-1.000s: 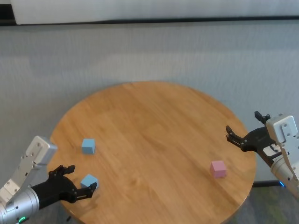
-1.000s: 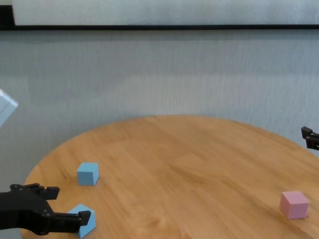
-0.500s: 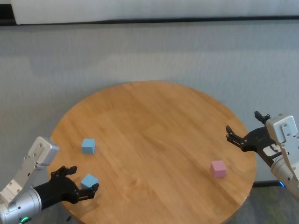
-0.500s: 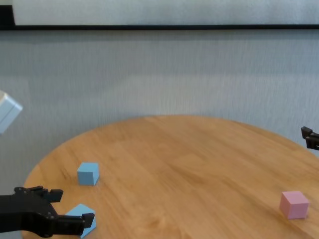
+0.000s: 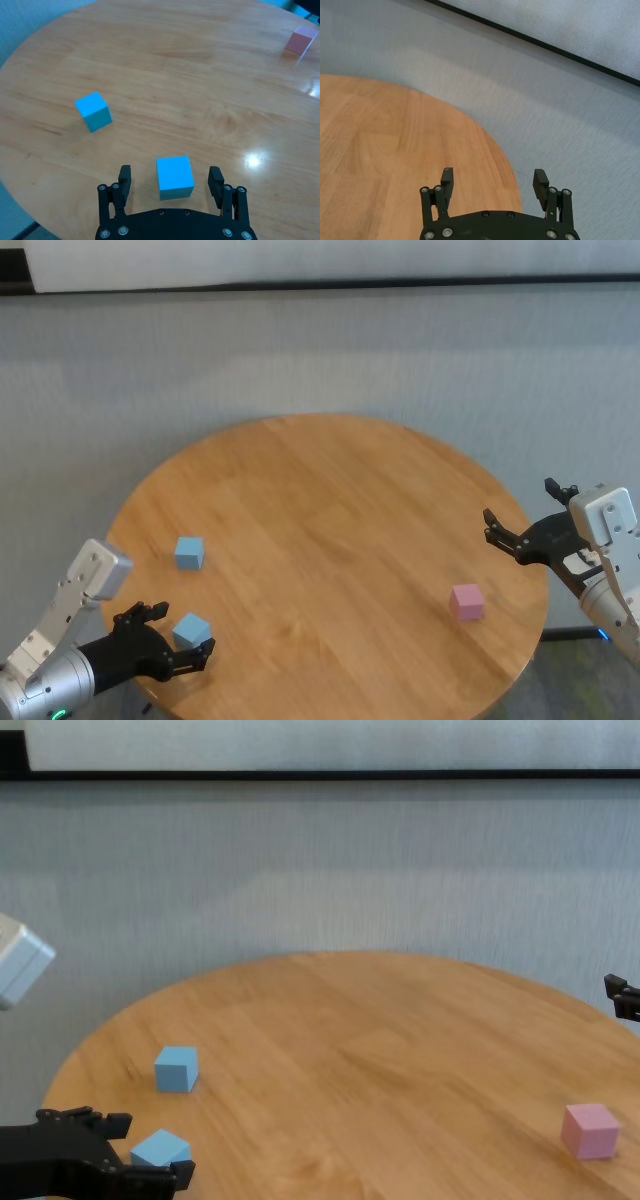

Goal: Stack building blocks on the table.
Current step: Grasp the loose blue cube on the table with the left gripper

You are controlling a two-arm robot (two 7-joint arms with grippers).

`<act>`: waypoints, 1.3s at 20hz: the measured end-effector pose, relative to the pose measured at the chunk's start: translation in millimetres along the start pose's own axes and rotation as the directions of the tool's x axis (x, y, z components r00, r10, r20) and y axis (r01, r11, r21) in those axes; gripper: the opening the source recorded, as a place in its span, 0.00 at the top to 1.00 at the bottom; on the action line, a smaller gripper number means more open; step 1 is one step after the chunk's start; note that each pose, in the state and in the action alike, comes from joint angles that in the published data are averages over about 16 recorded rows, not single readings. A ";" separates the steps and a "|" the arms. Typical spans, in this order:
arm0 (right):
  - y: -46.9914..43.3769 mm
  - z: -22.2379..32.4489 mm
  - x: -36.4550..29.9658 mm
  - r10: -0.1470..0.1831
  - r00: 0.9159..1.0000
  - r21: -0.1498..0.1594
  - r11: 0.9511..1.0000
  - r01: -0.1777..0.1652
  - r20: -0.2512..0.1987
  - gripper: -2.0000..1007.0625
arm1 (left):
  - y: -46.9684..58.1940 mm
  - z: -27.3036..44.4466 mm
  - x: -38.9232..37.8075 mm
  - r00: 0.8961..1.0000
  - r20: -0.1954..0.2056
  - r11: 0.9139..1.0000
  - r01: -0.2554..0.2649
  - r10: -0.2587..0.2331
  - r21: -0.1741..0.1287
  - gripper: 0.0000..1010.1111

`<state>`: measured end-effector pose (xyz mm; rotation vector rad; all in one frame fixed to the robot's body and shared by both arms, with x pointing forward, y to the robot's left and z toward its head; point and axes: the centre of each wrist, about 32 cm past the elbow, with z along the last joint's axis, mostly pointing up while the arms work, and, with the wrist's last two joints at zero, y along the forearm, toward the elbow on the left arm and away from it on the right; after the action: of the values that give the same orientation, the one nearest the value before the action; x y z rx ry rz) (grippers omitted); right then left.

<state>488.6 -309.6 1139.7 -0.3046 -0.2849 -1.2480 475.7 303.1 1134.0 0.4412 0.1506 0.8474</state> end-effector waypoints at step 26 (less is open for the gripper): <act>0.0 0.0 0.0 0.000 1.000 0.000 1.000 0.000 0.000 0.00 | -12.3 -9.9 3.6 0.999 -0.032 1.000 -0.022 0.022 0.016 0.01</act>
<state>488.6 -309.7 1139.7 -0.3046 -0.2850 -1.2480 483.6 301.8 1119.9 0.4450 0.1827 0.8757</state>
